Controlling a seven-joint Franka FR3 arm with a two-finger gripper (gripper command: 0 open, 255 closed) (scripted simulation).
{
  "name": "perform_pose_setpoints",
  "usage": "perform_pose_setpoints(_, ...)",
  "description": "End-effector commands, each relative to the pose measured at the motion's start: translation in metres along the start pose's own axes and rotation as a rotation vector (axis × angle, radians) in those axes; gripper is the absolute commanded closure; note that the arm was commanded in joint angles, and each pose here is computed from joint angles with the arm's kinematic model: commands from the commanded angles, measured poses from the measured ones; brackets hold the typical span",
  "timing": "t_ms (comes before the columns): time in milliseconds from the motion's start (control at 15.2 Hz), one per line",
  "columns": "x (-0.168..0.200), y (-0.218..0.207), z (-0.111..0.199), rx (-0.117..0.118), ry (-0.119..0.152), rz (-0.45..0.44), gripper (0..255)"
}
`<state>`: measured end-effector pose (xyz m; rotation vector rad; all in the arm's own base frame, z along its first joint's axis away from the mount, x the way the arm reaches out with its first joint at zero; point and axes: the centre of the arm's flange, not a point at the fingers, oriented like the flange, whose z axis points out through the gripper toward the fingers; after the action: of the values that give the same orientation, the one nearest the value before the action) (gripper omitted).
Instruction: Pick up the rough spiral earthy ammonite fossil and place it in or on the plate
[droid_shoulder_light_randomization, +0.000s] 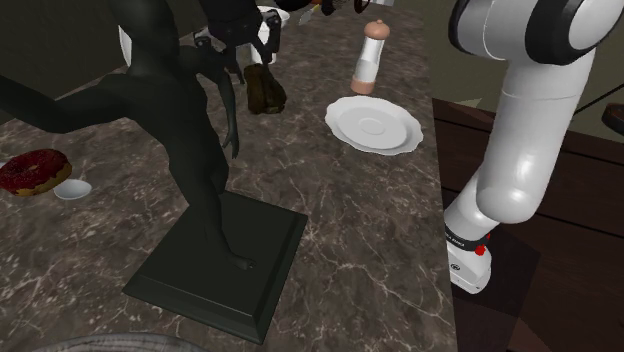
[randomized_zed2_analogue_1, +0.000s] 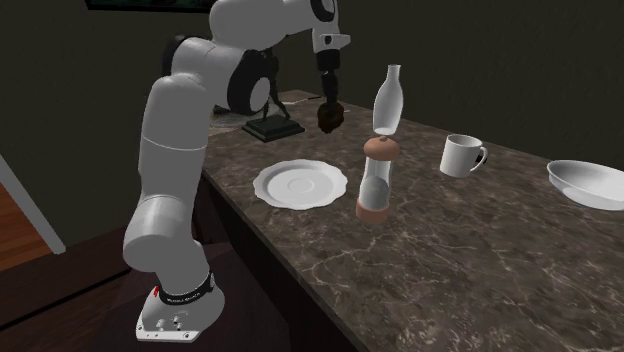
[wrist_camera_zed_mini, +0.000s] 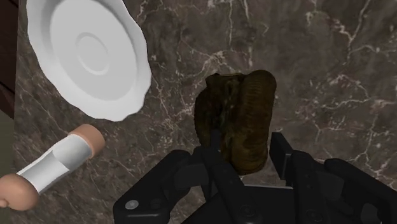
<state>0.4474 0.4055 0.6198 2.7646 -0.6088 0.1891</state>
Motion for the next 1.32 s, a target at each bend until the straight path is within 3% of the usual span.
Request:
perform_pose_setpoints(0,-0.003,0.025,0.004,-0.001,-0.001,0.002,255)
perform_pose_setpoints(1254,-0.034,0.268,0.055,-0.001,-0.001,0.002,255)
